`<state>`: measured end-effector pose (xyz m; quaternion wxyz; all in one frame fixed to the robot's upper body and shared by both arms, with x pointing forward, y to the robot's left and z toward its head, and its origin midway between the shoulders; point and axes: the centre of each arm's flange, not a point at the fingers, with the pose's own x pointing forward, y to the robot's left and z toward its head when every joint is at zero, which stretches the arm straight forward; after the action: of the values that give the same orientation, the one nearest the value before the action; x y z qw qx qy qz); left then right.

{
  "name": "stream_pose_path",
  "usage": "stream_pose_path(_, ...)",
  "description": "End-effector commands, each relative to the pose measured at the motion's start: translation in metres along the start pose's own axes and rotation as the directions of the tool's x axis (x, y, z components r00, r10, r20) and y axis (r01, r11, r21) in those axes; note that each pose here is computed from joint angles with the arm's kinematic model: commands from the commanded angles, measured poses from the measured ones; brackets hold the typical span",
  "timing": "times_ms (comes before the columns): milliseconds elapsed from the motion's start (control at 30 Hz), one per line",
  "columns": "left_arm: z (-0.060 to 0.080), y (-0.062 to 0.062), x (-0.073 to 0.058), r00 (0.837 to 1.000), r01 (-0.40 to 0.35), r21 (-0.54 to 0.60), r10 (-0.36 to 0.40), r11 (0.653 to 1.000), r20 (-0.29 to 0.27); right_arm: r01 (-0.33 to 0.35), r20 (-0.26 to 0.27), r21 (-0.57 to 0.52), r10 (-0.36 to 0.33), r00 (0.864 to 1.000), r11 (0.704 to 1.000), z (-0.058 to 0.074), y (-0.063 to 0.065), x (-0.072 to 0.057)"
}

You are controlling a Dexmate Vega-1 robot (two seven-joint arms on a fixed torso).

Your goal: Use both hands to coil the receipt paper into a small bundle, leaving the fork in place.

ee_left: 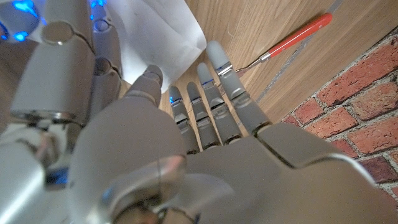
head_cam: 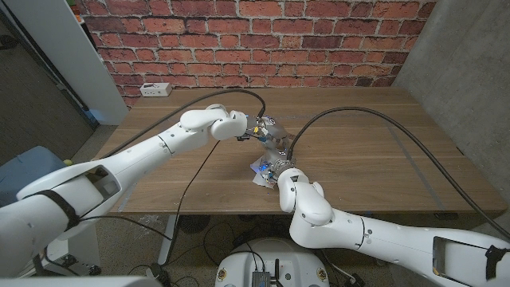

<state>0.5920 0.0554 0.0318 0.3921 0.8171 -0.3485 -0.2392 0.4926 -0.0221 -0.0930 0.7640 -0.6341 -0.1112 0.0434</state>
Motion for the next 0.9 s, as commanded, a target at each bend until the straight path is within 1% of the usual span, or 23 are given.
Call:
stream_pose_path(33,0.007,-0.011,0.004,1.000,-0.008,0.024,0.008,1.000,0.002,-0.001,-0.004,-0.007,0.001,1.000,1.000,0.001,-0.001,0.001)
stream_pose_path(100,0.007,-0.011,0.004,1.000,-0.008,0.024,0.008,1.000,0.002,-0.001,-0.004,-0.007,0.001,1.000,1.000,0.001,-0.001,0.001)
stream_pose_path(133,0.013,-0.025,0.009,1.000,0.004,0.053,-0.004,0.999,-0.001,0.001,-0.005,-0.007,-0.001,1.000,1.000,0.001,-0.003,0.002)
stream_pose_path(200,0.014,-0.026,0.010,1.000,0.006,0.054,-0.006,0.998,0.000,0.001,-0.007,-0.011,-0.001,1.000,1.000,0.001,-0.004,0.002)
stream_pose_path(400,0.017,-0.034,0.012,0.999,0.022,0.084,-0.020,0.996,-0.026,0.001,-0.014,-0.014,-0.001,1.000,1.000,0.001,-0.005,0.003)
stream_pose_path(467,0.018,-0.034,0.012,0.999,0.025,0.093,-0.021,0.995,-0.040,0.002,-0.013,-0.017,-0.002,1.000,1.000,0.001,-0.005,0.003)
stream_pose_path(567,0.019,-0.031,0.009,0.998,0.020,0.094,-0.015,0.995,-0.057,0.001,-0.015,-0.022,-0.002,1.000,1.000,0.002,-0.005,0.003)
stream_pose_path(633,0.017,-0.027,0.006,0.999,0.013,0.055,-0.010,0.998,-0.044,-0.001,-0.016,-0.023,0.001,1.000,1.000,0.002,-0.005,0.004)
stream_pose_path(733,0.016,-0.019,0.000,0.998,-0.015,0.064,0.019,0.998,-0.061,-0.005,-0.016,-0.023,0.005,1.000,1.000,0.001,-0.005,0.004)
stream_pose_path(800,0.014,-0.014,-0.003,0.998,-0.011,0.044,0.014,0.999,-0.055,-0.002,-0.015,-0.025,0.002,1.000,1.000,0.002,-0.005,0.003)
stream_pose_path(900,0.013,-0.009,-0.008,1.000,-0.006,0.023,0.006,1.000,-0.031,0.003,-0.015,-0.026,-0.003,1.000,1.000,0.002,-0.006,0.003)
